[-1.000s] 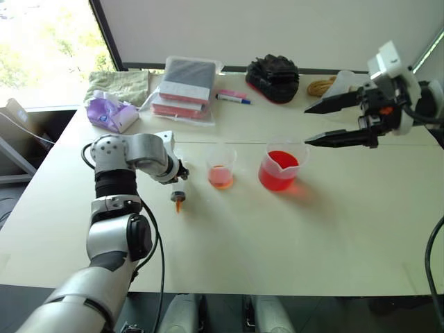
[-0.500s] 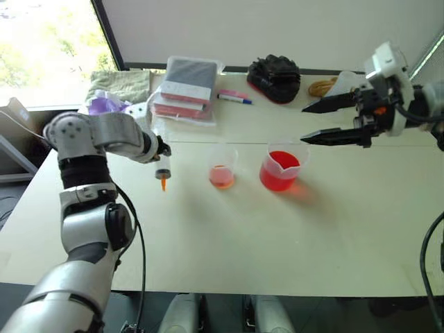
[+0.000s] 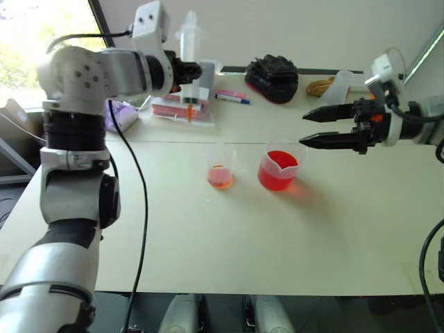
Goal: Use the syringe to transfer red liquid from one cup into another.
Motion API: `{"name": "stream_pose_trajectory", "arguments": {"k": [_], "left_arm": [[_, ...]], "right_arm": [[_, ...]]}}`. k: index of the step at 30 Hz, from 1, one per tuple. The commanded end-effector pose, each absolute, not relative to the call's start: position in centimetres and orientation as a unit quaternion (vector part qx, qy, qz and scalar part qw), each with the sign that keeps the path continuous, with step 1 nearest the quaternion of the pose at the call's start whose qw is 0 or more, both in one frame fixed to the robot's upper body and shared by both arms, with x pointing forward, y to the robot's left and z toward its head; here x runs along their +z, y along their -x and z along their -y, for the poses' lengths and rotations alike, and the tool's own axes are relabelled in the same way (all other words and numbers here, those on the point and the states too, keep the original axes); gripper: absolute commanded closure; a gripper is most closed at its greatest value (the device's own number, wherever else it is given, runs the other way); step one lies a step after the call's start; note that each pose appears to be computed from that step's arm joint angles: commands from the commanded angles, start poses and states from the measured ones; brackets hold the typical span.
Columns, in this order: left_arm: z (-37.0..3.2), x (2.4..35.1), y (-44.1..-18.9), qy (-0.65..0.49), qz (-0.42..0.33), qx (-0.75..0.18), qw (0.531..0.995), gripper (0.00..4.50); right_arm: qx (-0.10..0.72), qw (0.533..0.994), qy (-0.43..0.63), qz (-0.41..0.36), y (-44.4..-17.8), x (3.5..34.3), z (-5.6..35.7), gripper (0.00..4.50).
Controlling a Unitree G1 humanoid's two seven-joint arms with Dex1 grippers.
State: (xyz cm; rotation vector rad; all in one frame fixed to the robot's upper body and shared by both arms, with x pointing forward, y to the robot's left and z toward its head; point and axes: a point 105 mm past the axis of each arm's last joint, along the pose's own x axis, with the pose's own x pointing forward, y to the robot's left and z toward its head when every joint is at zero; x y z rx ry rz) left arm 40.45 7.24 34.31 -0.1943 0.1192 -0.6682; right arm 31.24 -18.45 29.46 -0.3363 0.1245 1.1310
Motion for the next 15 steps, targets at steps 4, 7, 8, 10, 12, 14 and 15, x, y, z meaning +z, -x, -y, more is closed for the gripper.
{"name": "stream_pose_trajectory", "arguments": {"k": [4,7,8,10,12,14,15], "left_arm": [[-2.2,39.3,-35.5,0.096,0.117,-0.520,0.841,3.00],[-0.7,39.3,-33.9,0.096,0.135,-0.579,0.798,3.00],[-0.2,39.0,-33.5,0.094,0.136,-0.597,0.785,3.00],[0.5,38.0,-33.1,0.094,0.131,-0.628,0.761,3.00],[1.0,36.5,-33.3,0.084,0.127,-0.644,0.750,3.00],[1.6,34.6,-33.6,0.055,0.138,-0.653,0.743,3.00],[2.0,33.3,-33.7,0.038,0.144,-0.658,0.738,3.00]], "right_arm": [[0.512,0.849,0.129,-0.003,-30.6,31.5,18.1,0.92],[0.508,0.855,0.100,0.001,-30.2,31.9,17.9,0.92],[0.508,0.856,0.094,0.003,-30.0,32.1,17.9,0.92],[0.494,0.865,0.089,0.012,-29.9,32.5,18.3,0.92],[0.479,0.874,0.080,0.021,-29.9,33.1,18.7,0.92],[0.470,0.879,0.071,0.024,-29.8,33.2,19.0,0.92],[0.465,0.882,0.069,0.024,-29.7,33.2,19.1,0.92]]}}
